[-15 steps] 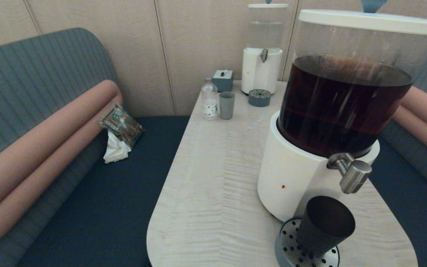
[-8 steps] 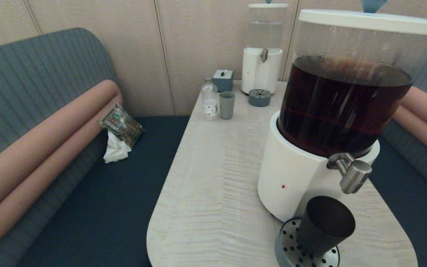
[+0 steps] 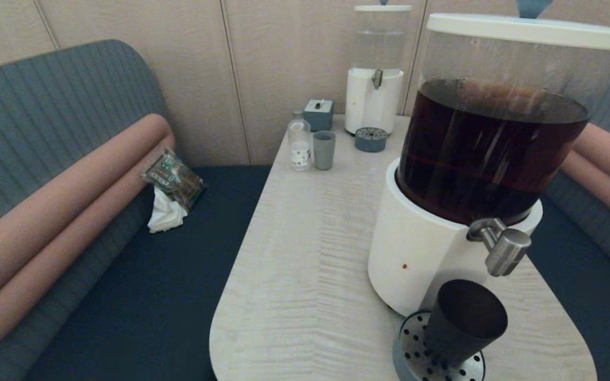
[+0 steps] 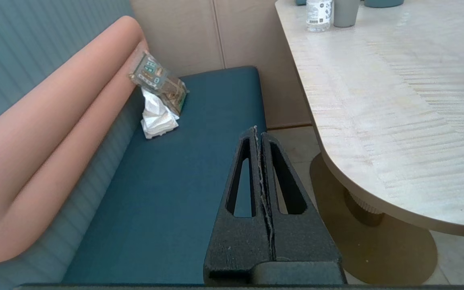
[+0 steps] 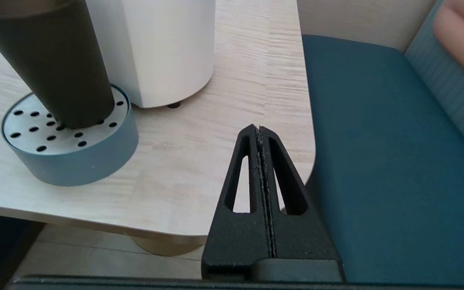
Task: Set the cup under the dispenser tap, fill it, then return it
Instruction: Turn on the faucet
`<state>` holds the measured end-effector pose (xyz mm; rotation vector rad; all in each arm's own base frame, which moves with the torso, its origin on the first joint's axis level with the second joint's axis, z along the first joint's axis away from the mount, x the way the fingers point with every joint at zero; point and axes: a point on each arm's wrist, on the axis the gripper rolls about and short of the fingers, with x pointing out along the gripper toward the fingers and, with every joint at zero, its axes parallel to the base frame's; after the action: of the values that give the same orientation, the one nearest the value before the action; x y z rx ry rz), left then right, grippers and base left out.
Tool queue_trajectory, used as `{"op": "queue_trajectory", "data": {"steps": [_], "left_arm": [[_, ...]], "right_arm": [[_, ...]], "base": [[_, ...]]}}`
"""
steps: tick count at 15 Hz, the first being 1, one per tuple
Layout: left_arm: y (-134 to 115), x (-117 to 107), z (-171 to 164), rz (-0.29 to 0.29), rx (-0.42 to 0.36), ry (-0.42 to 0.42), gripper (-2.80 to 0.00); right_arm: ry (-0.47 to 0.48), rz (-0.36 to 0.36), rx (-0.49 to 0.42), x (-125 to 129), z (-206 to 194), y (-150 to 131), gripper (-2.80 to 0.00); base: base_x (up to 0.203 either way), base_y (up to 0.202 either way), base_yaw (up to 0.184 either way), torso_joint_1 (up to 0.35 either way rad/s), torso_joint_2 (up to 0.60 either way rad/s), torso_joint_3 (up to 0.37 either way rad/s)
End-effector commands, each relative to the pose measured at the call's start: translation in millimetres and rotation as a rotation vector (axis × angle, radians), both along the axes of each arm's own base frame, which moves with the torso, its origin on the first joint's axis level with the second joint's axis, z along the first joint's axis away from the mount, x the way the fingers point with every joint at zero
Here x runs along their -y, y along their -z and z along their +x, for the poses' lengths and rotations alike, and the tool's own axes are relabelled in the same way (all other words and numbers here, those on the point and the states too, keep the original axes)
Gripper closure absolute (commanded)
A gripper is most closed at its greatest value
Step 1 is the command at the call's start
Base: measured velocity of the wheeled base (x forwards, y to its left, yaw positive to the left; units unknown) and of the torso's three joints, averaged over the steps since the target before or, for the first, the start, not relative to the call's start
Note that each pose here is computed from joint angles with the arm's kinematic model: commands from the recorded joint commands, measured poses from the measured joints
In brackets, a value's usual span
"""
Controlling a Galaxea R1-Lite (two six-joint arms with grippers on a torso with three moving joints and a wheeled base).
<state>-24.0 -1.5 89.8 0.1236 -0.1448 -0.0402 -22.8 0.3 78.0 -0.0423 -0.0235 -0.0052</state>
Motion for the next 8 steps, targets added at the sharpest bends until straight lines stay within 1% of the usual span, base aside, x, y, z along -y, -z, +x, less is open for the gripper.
{"op": "queue_trajectory", "data": {"steps": [1,3,5,6,8], "left_arm": [[11,0,4,0.000,-0.041,0.000,0.00],[11,0,4,0.000,-0.041,0.000,0.00],[11,0,4,0.000,-0.041,0.000,0.00],[11,0,4,0.000,-0.039,0.000,0.00],[11,0,4,0.000,-0.041,0.000,0.00]], "right_arm": [[0.000,-0.008,-0.010,0,1,3,0.00],[0.003,-0.013,-0.008,0,1,3,0.00],[0.006,-0.026,0.016,0,0,-2,0.00],[0.004,-0.025,0.045,0,-4,-13,0.00],[0.001,-0.019,0.148,0,-21,-57,0.00]], "base": [[0.000,0.000,0.000,0.000,0.00,0.000],[0.000,0.000,0.000,0.000,0.00,0.000],[0.000,0.000,0.000,0.000,0.00,0.000],[0.000,0.000,0.000,0.000,0.00,0.000],[0.000,0.000,0.000,0.000,0.00,0.000]]}}
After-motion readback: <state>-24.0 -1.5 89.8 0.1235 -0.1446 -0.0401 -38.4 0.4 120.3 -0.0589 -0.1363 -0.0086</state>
